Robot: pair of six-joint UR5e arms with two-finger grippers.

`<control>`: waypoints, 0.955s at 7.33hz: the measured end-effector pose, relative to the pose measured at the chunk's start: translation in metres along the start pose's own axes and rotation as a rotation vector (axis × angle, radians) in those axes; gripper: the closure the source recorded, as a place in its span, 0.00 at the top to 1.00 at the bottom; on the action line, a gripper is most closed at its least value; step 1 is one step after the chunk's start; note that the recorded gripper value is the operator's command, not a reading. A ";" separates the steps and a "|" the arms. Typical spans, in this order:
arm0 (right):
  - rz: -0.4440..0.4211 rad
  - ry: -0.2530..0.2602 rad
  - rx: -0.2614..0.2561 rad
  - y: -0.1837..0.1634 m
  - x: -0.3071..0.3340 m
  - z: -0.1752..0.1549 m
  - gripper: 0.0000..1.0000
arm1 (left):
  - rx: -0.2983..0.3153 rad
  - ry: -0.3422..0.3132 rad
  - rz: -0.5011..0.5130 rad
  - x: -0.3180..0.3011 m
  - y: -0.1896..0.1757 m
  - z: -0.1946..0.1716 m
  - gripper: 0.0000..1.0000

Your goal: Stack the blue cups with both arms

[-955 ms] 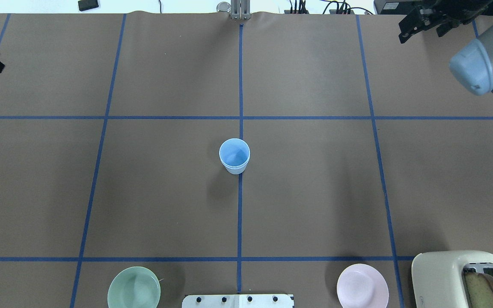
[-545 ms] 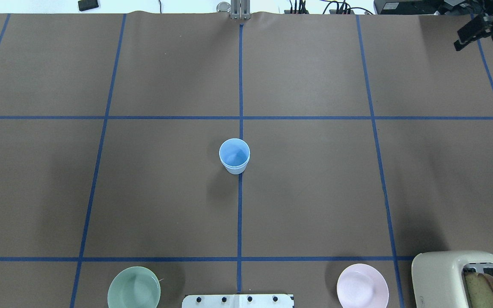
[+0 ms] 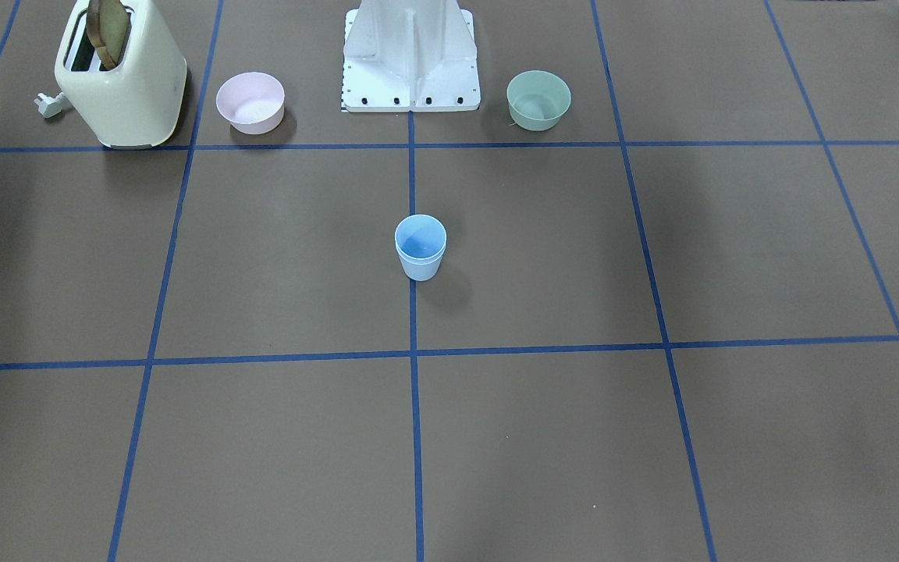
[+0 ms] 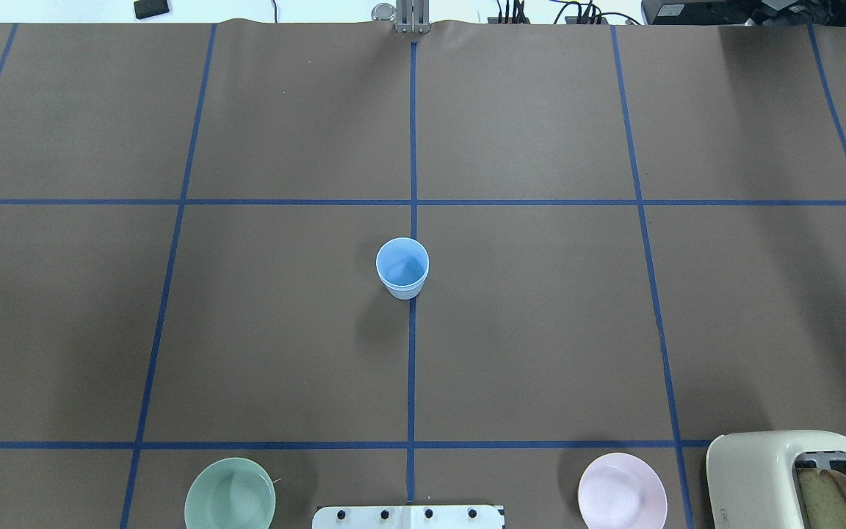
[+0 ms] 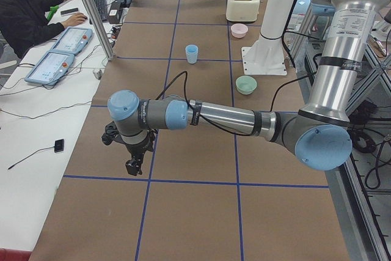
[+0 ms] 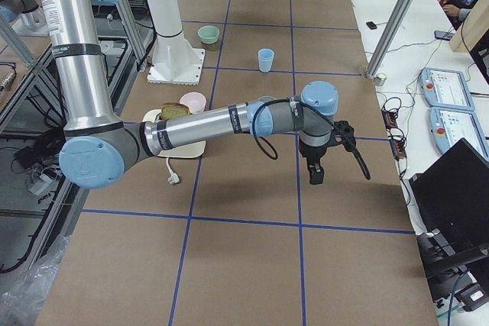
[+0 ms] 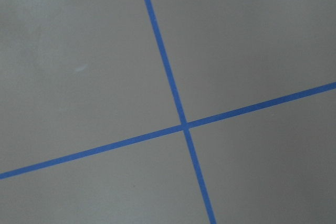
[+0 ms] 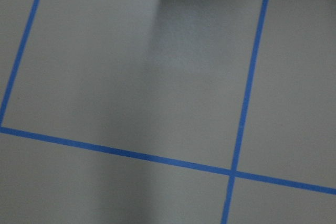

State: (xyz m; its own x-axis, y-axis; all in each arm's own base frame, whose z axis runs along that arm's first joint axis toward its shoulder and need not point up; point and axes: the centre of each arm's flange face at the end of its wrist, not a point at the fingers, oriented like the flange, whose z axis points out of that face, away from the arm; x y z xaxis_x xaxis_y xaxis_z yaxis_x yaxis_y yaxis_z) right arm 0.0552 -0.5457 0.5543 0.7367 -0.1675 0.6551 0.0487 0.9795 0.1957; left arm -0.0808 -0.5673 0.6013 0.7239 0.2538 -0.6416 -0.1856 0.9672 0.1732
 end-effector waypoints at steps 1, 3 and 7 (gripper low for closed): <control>0.019 0.005 -0.020 0.035 0.033 0.008 1.00 | -0.012 0.005 -0.018 -0.007 0.010 0.007 0.98; 0.096 0.009 -0.041 0.099 0.079 0.015 1.00 | -0.021 0.062 -0.053 -0.015 0.033 0.022 0.98; 0.129 0.008 -0.047 0.134 0.090 0.015 1.00 | 0.007 0.114 -0.090 -0.026 0.054 0.019 0.98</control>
State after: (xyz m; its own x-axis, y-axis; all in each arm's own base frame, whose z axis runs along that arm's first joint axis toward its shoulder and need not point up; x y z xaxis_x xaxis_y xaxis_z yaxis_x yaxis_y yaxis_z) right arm 0.1176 -0.4311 0.6502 0.7441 -0.0390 0.6669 -0.0153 0.9970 0.0754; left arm -0.0968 -0.5217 0.6418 0.6569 0.1655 -0.7356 -0.1187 0.9862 0.1159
